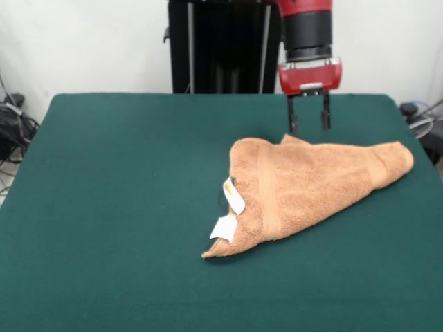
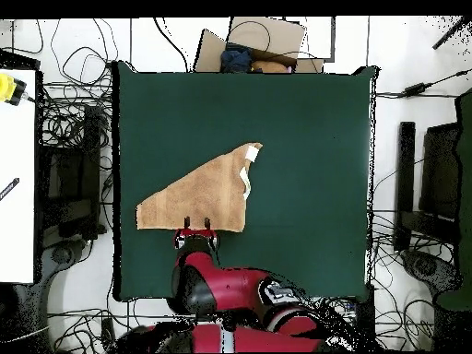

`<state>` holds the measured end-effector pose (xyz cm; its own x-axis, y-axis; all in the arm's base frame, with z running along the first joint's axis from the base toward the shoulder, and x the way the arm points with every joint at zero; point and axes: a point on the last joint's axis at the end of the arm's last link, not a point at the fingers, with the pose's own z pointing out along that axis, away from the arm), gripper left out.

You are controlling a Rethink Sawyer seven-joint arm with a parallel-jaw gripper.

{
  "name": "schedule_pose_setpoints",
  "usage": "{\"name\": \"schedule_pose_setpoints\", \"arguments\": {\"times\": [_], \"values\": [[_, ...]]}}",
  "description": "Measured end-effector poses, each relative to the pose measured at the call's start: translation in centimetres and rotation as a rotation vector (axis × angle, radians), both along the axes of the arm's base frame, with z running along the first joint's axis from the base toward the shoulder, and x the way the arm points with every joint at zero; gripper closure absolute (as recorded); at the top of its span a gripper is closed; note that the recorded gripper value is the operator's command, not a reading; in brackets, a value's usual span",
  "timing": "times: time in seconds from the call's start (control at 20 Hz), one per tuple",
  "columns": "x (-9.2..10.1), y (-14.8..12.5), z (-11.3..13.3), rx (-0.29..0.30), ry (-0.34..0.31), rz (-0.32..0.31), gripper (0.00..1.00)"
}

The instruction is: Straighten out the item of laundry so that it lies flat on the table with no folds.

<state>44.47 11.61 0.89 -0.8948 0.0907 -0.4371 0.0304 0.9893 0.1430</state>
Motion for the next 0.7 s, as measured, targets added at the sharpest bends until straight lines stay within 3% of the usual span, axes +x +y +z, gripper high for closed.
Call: {"name": "schedule_pose_setpoints", "arguments": {"times": [0.5,0.7], "values": [[-0.8,-0.6,-0.3,-0.099,0.045,0.002,0.0],[-1.7,-2.2,0.3,-0.159,0.121,0.002,0.0]]}}
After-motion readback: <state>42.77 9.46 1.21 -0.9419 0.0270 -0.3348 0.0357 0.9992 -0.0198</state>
